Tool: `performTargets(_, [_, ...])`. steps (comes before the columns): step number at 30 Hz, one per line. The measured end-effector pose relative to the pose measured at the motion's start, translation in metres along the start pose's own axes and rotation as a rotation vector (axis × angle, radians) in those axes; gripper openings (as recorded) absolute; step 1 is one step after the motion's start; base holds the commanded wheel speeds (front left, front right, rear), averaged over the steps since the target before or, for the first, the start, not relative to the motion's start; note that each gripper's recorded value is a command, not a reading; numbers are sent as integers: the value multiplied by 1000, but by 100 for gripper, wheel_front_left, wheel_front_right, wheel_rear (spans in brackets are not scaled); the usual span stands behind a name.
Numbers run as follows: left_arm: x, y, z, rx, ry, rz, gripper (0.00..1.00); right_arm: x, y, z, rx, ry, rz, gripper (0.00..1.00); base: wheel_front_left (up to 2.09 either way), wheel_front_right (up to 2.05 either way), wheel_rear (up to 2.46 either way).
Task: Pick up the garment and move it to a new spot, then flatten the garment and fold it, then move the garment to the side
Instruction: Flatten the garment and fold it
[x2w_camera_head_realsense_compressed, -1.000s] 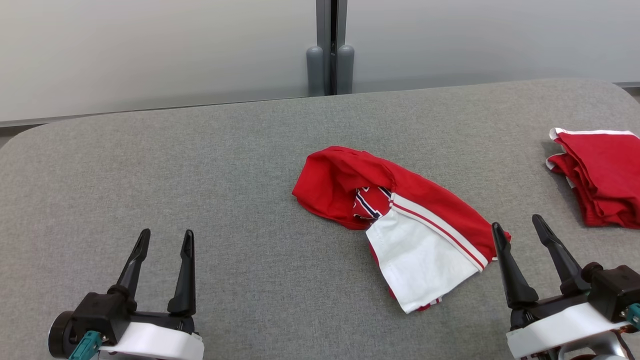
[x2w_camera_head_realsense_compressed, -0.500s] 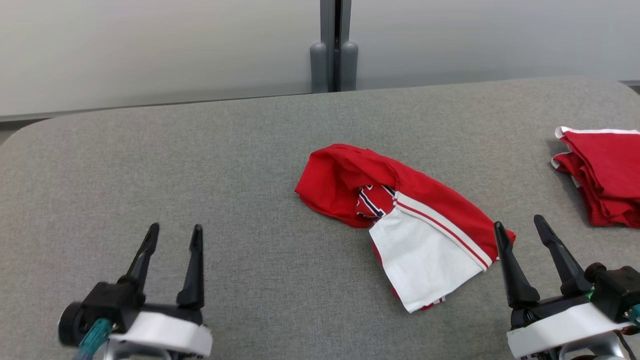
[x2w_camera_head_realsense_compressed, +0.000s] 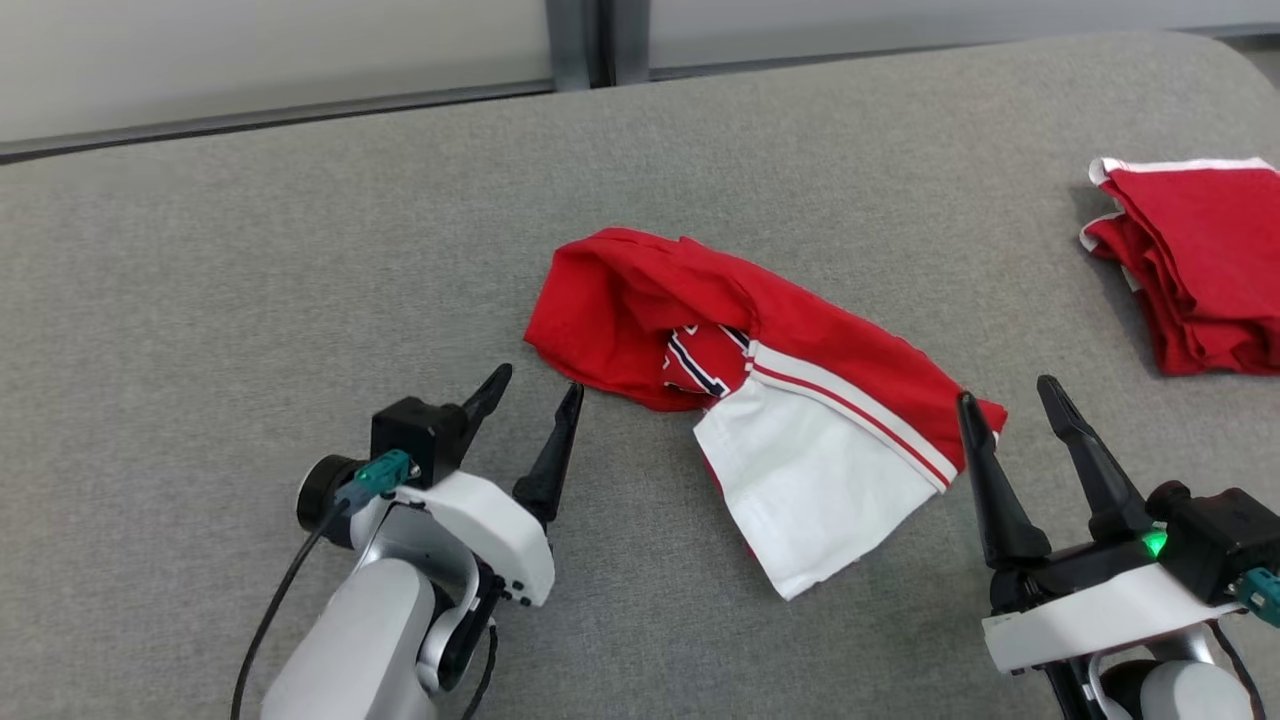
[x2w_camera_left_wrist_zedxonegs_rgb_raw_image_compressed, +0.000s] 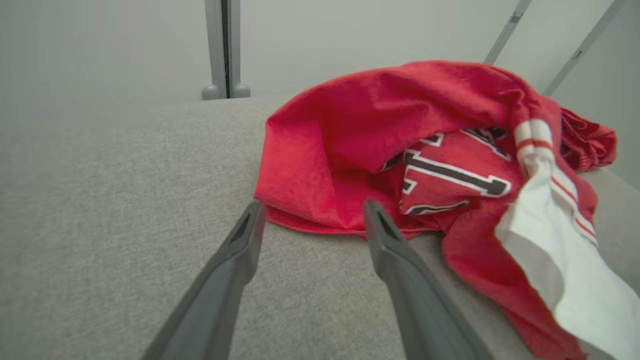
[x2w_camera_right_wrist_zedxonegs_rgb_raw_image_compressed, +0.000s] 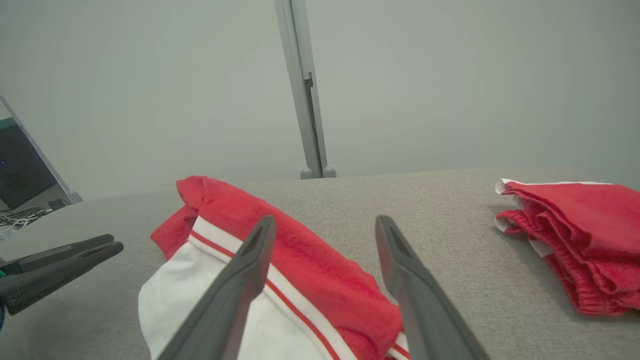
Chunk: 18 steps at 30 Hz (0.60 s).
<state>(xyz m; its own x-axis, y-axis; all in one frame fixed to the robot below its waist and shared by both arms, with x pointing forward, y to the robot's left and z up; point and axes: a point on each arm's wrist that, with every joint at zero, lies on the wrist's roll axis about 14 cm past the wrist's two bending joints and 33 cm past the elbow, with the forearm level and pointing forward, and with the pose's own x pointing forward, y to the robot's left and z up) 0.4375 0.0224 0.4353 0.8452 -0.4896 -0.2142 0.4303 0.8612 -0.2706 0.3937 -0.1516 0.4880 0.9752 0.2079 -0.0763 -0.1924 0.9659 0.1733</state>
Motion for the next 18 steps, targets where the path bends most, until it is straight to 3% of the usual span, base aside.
performTargets(8, [40, 5, -56, -92, 197, -7, 100, 1, -21, -19, 25, 36, -69, 100, 0, 0, 0])
performTargets(9, [44, 4, -58, -99, 204, -15, 63, 1, -23, -21, 27, 37, -75, 100, 0, 0, 0])
performTargets(10, [44, 4, -58, -99, 204, -15, 63, 1, -23, -21, 27, 37, -75, 100, 0, 0, 0])
performTargets(11, [52, 3, -58, -104, 205, -23, 8, 0, -26, -26, 30, 50, -85, 100, 0, 0, 0])
performTargets(12, [53, 3, -59, -103, 203, -24, 0, 0, -27, -26, 32, 51, -89, 100, 0, 0, 0])
performTargets(18, [53, 11, -48, -91, 121, 2, 0, 4, -25, -27, 49, 42, -83, 100, 0, 0, 0])
